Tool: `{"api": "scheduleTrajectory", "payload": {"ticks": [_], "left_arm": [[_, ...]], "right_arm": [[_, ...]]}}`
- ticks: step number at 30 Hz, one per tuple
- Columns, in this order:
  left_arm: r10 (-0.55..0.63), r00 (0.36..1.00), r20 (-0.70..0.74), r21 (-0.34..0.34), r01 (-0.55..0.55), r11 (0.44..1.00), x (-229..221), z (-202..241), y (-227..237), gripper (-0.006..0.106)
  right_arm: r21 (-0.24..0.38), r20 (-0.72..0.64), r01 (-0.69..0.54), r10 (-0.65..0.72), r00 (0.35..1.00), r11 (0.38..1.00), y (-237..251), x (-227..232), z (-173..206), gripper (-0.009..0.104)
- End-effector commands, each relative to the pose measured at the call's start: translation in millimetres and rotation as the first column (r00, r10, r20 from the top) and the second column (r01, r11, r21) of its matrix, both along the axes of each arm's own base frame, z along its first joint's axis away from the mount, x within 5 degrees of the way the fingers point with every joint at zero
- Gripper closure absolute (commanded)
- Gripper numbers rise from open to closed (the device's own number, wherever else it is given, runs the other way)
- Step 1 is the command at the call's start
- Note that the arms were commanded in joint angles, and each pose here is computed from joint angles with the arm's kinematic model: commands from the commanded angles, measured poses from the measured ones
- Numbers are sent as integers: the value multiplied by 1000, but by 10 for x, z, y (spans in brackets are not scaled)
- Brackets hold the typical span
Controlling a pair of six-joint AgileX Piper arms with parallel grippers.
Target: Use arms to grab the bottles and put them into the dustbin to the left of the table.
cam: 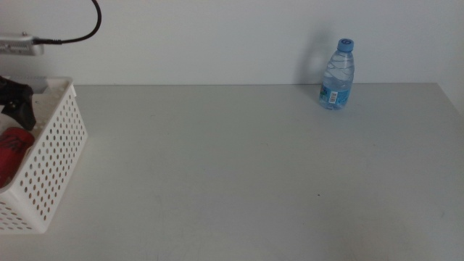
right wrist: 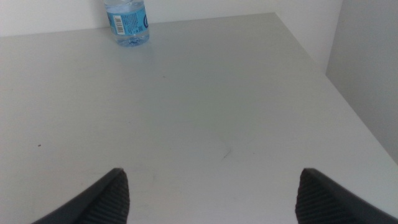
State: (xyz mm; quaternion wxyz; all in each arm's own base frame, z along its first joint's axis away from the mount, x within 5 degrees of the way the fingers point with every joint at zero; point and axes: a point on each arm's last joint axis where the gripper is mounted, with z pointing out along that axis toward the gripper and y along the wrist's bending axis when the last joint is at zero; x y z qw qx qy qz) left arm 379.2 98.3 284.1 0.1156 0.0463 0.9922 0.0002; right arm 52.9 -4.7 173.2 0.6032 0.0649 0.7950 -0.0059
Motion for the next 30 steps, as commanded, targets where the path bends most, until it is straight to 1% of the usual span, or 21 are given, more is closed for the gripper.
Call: {"api": "scheduleTrajectory", "payload": {"ticks": [1,4,7,9,10,13,15,17,20,22,24,25,26,27,29,30], "left_arm": [[11,997,72,20,-13,1000,-214,539,-159,7],[-11,982,188,24,6,1000,-305,824,-302,7],[-23,949,315,-27,34,999,-413,1095,-505,7],[-58,920,387,-39,79,996,-530,1287,-661,7],[-86,904,418,-38,112,993,-591,1374,-754,7],[-212,850,482,-2,243,970,-775,1544,-1047,7],[-265,805,531,26,297,955,-949,1615,-1237,7],[-283,749,599,51,317,947,-1156,1625,-1404,7],[-287,662,692,56,347,936,-1548,1556,-1584,7],[-306,578,757,74,389,918,-1772,1422,-1694,7],[-314,466,827,94,437,895,-2025,1305,-1768,7],[-322,433,842,103,458,883,-2125,1243,-1782,7],[-309,376,874,103,477,873,-2239,1193,-1793,7],[-296,339,893,97,497,862,-2350,1139,-1792,7],[-279,308,910,82,525,847,-2502,1040,-1776,7],[-270,306,913,71,533,843,-2571,998,-1754,7]], "right_arm": [[-23,80,0,2,997,1000,-3,-2,85,1],[-23,80,0,2,997,1000,-3,-2,85,1],[-23,80,0,2,997,1000,-3,-2,85,1],[-23,80,0,2,997,1000,-3,-2,85,1],[-23,80,0,2,997,1000,-3,-2,85,1],[-23,80,0,2,997,1000,-3,-2,85,1],[-23,80,0,2,997,1000,-3,-2,85,1],[-23,80,0,2,997,1000,-3,-2,85,1],[-23,80,0,2,997,1000,-3,-2,85,1],[-23,80,0,2,997,1000,-3,-2,85,1],[-23,80,0,2,997,1000,-3,-2,85,1],[-23,80,0,2,997,1000,-3,-2,85,1],[-23,80,0,2,997,1000,-3,-2,85,1],[-23,80,0,2,997,1000,-3,-2,85,1],[-23,80,0,2,997,1000,-3,-2,85,1],[-23,80,0,2,997,1000,-3,-2,85,1]]}}
